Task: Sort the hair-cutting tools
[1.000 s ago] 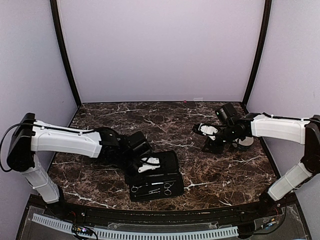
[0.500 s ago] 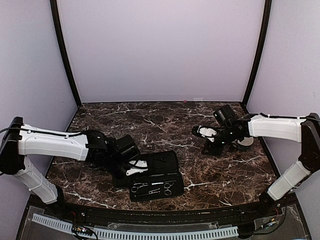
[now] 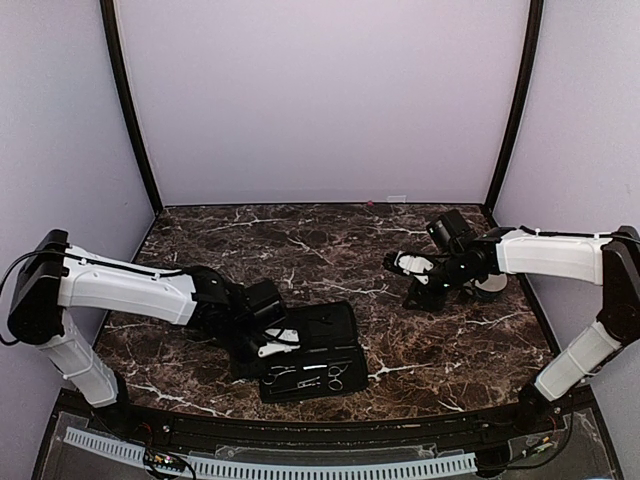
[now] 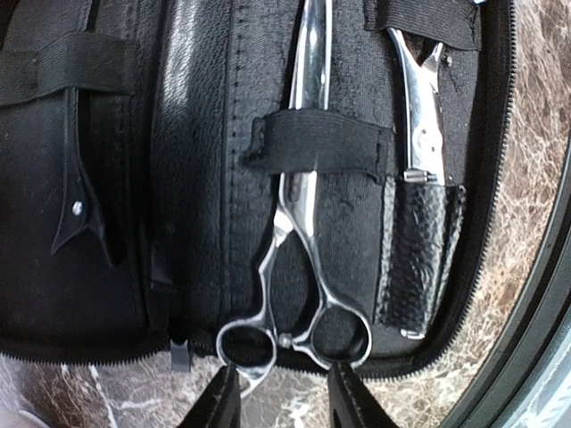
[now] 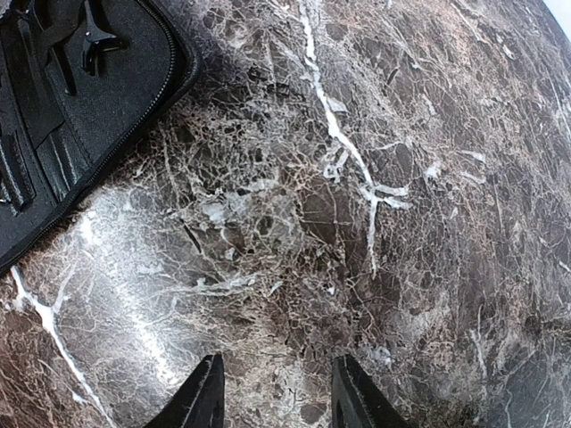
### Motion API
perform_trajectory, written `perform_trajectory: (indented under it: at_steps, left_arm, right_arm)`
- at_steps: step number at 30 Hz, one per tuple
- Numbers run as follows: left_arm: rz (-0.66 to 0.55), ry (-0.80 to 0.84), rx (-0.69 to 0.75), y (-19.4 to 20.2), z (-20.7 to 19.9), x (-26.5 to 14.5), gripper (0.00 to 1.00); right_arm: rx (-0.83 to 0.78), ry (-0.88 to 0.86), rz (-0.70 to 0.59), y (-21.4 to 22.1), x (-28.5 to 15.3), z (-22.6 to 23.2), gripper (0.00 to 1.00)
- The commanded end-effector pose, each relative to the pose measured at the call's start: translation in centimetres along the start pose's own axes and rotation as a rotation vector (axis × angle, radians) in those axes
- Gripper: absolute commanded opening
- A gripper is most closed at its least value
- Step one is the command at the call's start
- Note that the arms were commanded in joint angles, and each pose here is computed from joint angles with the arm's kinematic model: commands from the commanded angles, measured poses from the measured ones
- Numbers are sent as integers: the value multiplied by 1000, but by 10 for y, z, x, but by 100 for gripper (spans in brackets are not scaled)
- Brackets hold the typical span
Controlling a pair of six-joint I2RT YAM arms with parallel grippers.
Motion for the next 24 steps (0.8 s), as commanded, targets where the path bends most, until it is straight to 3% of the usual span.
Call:
perform_trajectory:
  at_steps: [1, 11, 24]
  left_arm:
    - [0, 10, 18, -7, -2, 6, 31]
    - [47, 18, 25, -8, -2, 19, 25]
    - [-13, 80, 27, -28, -10, 22, 24]
  right_arm:
    - [-14, -2, 0, -4, 1, -1, 41]
    - [-18, 2, 5, -3, 1, -1, 41]
    - [-19, -2, 6, -3, 1, 0, 41]
Point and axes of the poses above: each gripper's point midway between its finger pads, its own x axis out along the fingers, its own z axis along the line the jaws close on, y = z × x, the point moved 6 cm from there along -x, back along the fingers, and after that the axes turned 14 degrees about -x, right-handed, at the moved point
